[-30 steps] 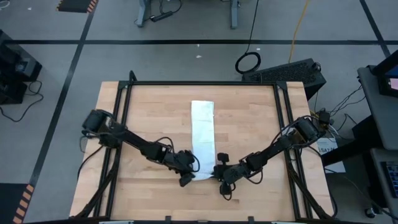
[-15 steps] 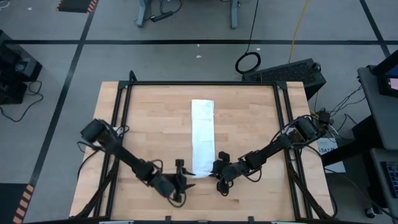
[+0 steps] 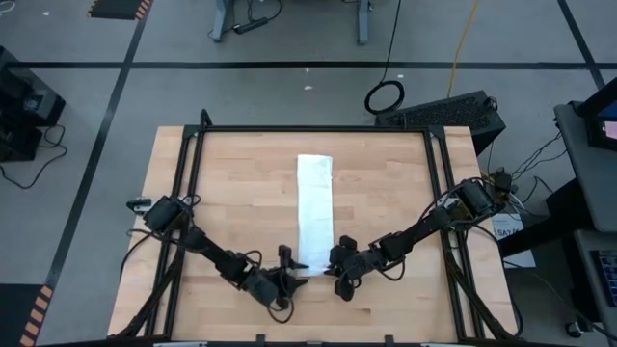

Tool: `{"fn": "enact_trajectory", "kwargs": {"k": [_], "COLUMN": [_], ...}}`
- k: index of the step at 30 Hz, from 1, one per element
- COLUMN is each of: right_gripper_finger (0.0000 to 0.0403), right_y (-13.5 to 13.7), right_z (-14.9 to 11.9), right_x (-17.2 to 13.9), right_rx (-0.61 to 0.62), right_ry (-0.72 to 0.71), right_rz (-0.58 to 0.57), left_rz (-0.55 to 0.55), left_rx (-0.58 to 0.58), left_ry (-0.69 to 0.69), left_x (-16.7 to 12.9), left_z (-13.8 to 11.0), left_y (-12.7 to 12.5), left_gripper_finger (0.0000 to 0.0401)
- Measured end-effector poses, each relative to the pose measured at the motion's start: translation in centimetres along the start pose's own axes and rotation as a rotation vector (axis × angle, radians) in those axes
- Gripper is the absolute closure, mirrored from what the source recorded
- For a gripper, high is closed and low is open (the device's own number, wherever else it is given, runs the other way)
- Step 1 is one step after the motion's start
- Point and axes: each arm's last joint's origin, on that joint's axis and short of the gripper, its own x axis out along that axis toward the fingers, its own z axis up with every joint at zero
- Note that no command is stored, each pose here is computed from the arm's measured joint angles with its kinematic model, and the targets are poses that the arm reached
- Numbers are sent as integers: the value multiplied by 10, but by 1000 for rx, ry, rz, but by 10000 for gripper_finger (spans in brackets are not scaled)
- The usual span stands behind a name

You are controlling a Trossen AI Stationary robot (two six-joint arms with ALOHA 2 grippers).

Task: Roll napkin
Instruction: Roll the white table napkin

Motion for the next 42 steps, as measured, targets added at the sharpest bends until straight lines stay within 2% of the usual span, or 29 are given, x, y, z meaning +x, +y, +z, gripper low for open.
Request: {"fn": "enact_trajectory", "kwargs": {"k": [5,9,12,15,19,23,26,33,42], "right_gripper_finger": [399,399,399,399,399,399,399,399,399], "right_y": [1,1,0,0,0,0,0,0,0], "right_z": [0,0,1,1,1,0,0,1,0], "right_x": [0,0,0,0,0,0,0,0,0], "right_rx": [1,26,32,37,56,56,56,66,77], "right_ry": [13,19,27,27,26,26,26,25,26], "right_rz": [25,31,40,40,40,39,39,38,37], "left_rz": [-106,-147,-145,-79,-21,-48,-55,-20,0], "left_rx": [-100,-169,-147,-84,32,23,58,90,51], "left_ry": [55,94,88,85,56,-9,3,-74,-28], "left_x": [12,17,15,6,-11,-21,-18,-11,0], "left_z": [-6,-10,-8,-5,4,13,6,6,-1], "left_y": [14,20,19,15,7,-2,-9,-13,-6], "left_gripper_finger": [197,220,248,261,244,206,189,184,183]}}
